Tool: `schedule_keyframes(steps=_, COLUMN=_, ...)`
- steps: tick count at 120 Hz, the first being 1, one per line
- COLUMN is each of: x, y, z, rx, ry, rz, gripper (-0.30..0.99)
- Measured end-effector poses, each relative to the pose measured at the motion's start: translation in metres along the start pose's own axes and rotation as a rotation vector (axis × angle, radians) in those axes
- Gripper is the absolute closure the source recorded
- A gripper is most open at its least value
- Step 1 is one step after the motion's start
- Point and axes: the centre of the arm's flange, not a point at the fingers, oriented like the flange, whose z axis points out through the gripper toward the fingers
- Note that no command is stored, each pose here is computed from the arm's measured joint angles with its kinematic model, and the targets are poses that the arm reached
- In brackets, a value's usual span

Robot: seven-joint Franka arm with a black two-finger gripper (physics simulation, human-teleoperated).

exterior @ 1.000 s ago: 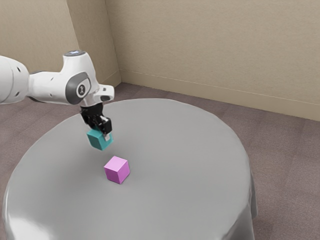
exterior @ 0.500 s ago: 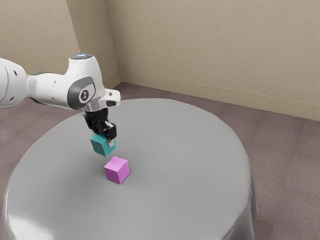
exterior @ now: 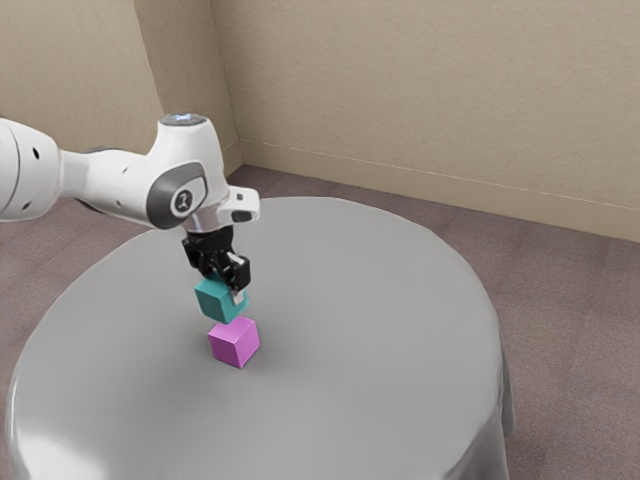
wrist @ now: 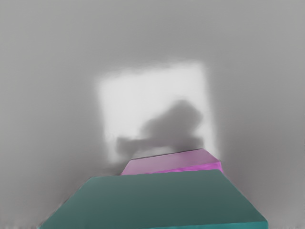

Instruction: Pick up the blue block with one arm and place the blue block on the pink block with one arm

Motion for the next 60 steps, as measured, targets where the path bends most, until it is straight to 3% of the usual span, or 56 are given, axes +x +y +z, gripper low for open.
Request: schedule_keyframes(steps=60, x=-0.013, y=0.017, z=0.006, rx=-0.007, ry=-0.015, rz=-0.066, gripper=0.31)
